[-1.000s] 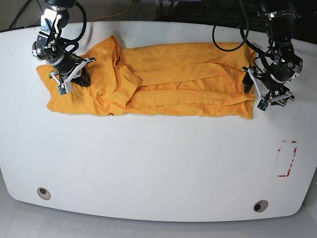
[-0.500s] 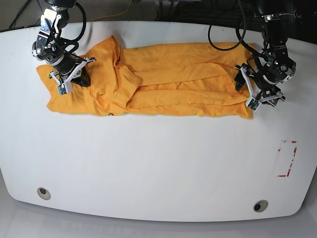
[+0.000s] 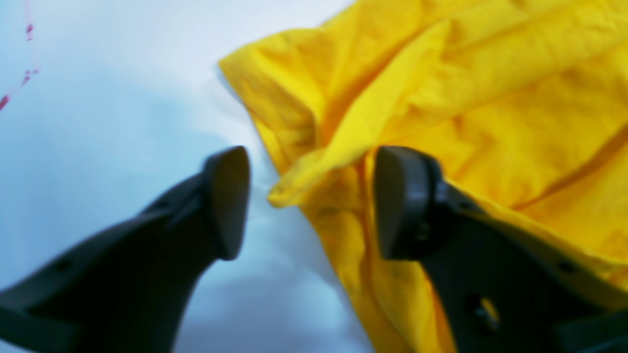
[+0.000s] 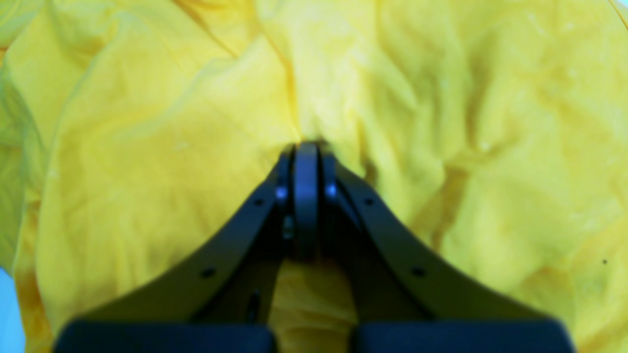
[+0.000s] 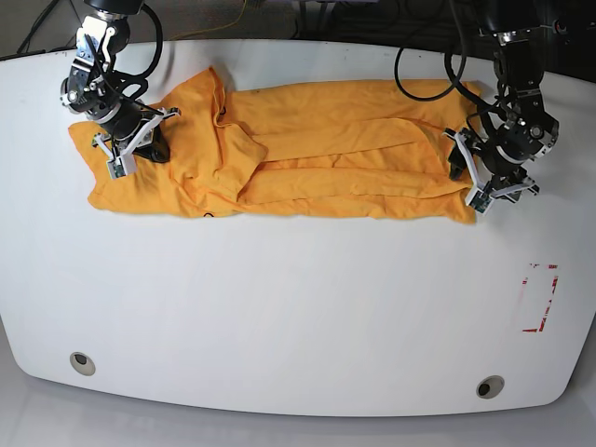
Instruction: Layout the t-shirt on the table in an organized manner, then fold the t-shirt properly
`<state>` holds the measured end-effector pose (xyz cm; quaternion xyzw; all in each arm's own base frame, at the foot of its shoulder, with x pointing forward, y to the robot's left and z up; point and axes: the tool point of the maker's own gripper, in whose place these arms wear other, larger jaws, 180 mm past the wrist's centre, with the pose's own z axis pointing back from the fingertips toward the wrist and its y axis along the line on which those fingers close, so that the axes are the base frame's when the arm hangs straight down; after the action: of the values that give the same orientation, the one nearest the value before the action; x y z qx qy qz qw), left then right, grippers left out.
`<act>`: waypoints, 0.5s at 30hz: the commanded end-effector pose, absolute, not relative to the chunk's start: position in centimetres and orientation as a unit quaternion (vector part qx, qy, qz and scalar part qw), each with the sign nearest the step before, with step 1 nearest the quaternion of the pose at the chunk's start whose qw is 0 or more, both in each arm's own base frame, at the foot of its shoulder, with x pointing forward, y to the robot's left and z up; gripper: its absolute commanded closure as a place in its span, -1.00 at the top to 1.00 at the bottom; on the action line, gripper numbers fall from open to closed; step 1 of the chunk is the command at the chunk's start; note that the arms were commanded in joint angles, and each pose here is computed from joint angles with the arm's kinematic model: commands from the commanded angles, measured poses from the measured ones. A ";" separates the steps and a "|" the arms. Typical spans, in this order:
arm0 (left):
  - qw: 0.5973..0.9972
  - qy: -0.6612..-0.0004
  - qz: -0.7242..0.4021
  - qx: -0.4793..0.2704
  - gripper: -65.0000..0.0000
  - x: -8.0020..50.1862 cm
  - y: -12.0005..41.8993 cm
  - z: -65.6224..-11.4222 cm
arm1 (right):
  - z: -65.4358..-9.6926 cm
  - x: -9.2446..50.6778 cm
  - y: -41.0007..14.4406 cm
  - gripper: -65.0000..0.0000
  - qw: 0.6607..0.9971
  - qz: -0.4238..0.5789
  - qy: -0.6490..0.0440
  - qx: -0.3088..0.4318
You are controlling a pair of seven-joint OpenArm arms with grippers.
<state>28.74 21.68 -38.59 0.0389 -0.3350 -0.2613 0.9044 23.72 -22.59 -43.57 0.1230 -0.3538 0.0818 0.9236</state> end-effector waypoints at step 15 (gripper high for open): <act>0.897 -0.352 -0.264 0.045 -0.04 29.6 21.9 -37.5 | -45.4 21.4 -23.5 -0.98 0.948 0.101 -0.287 0.092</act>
<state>28.69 21.67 -38.67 0.0391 -0.3337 -0.2614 0.9049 23.75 -22.60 -43.46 0.1204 -0.3530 0.0850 0.9239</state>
